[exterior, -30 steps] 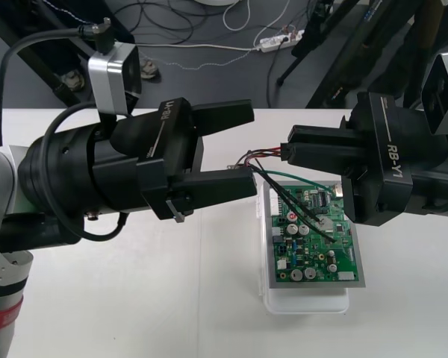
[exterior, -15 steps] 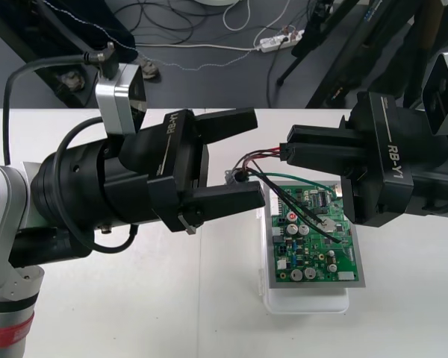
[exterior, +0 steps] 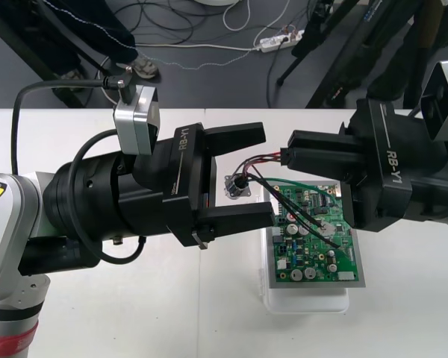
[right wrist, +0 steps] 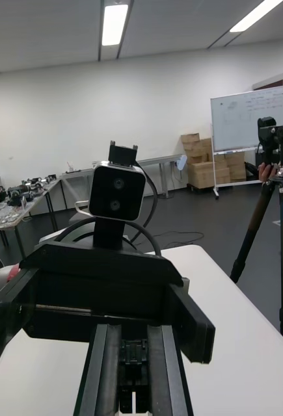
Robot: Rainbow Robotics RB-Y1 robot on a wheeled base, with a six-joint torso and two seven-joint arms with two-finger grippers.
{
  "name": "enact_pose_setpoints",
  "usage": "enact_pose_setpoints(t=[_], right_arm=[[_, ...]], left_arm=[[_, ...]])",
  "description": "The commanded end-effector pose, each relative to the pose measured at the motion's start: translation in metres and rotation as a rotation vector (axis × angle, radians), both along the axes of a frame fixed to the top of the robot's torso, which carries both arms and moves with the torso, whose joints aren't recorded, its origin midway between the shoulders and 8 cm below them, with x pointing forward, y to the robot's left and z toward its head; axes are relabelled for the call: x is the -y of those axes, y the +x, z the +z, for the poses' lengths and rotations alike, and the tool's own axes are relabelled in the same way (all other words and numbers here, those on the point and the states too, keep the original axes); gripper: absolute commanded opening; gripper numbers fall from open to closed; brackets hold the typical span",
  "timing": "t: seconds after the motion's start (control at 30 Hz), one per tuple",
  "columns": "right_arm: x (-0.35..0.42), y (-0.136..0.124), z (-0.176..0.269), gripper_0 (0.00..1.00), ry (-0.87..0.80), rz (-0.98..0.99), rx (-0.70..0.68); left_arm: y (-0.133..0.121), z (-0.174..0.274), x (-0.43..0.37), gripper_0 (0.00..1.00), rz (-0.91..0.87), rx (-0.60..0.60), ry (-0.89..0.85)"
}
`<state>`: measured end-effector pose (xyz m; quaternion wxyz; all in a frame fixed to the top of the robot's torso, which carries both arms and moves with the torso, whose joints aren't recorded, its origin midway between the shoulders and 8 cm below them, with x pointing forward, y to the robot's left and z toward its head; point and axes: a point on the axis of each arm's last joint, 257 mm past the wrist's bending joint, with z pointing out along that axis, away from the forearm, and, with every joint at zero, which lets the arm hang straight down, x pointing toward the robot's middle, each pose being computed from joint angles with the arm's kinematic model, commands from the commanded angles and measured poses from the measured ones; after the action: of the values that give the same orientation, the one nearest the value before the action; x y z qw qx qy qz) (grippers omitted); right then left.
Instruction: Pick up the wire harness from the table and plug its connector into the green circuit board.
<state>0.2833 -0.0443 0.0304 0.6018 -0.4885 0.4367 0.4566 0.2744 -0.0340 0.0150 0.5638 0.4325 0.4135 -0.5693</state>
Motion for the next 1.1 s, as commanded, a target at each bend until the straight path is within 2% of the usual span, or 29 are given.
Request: enact_pose_setpoints(t=[0.03,0.2,1.1], right_arm=[[-0.002,-0.016,-0.004,0.0,0.014,0.026,0.016],[-0.002,-0.019,-0.009,0.0,0.007,0.033,0.02],[-0.008,-0.022,-0.008,0.0,0.029,0.042,0.044]], left_arm=[[-0.004,0.016,0.007,1.0,0.038,0.09,-0.05],[-0.005,0.019,0.01,1.0,0.03,0.113,-0.045],[-0.007,0.003,0.017,0.96,-0.009,0.057,0.006]])
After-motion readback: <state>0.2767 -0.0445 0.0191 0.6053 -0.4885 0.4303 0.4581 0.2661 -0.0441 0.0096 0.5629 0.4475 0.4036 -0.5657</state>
